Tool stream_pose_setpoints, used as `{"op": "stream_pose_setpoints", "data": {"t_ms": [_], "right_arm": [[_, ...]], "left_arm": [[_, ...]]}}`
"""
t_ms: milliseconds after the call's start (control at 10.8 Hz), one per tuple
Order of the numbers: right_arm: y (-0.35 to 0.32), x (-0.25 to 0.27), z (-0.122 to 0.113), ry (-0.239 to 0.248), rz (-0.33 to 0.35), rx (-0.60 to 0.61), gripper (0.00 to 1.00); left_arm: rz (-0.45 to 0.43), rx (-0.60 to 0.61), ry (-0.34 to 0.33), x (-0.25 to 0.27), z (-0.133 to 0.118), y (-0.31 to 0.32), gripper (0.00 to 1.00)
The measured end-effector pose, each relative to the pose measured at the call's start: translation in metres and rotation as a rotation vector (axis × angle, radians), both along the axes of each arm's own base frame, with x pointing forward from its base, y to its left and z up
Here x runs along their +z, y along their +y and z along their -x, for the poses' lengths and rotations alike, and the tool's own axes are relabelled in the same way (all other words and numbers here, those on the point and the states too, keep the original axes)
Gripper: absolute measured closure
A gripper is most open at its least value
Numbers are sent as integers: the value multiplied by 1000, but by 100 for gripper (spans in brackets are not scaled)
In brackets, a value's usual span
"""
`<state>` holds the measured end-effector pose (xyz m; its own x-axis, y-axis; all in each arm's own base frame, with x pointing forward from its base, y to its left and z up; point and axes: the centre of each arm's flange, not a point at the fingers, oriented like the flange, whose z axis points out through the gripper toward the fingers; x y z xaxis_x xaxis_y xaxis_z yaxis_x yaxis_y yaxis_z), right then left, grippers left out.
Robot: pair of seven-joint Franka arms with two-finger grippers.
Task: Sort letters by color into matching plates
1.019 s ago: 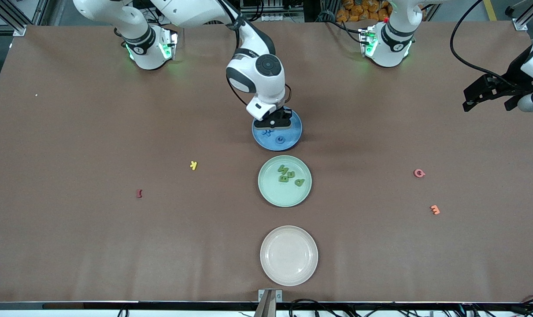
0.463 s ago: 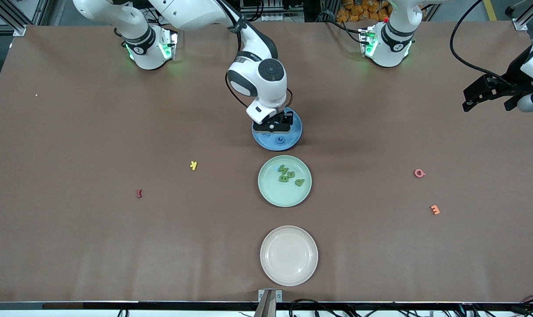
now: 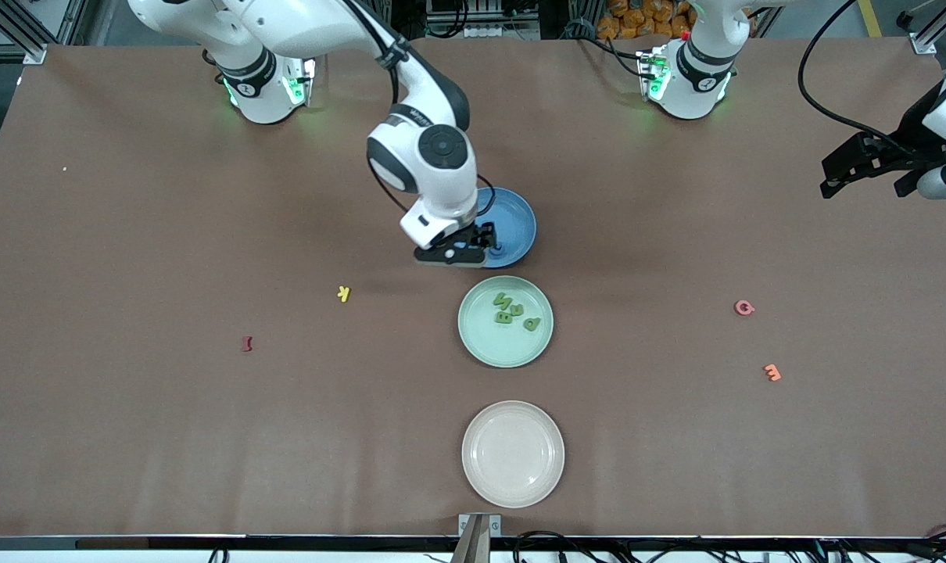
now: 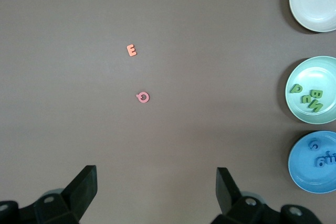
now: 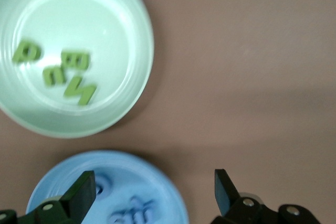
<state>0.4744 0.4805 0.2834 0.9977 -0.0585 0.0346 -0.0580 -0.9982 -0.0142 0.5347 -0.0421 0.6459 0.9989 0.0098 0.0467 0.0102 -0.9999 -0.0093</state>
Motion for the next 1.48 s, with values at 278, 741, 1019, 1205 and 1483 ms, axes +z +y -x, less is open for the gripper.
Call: {"op": "stream_pose_setpoints", "data": {"t_ms": [278, 741, 1019, 1205, 1483], "right_arm": [[-64, 29, -54, -13, 16, 8, 0], [-191, 69, -127, -45, 53, -23, 0], [-279, 85, -161, -76, 108, -6, 0], [-334, 90, -176, -79, 142, 8, 0], [-401, 100, -189, -81, 164, 58, 0]], "left_arm": [[0, -6, -1, 1, 0, -3, 0], [-1, -6, -5, 2, 1, 0, 0], [-1, -7, -7, 3, 1, 3, 0], [-1, -8, -7, 3, 1, 3, 0], [-1, -10, -7, 3, 1, 2, 0]]}}
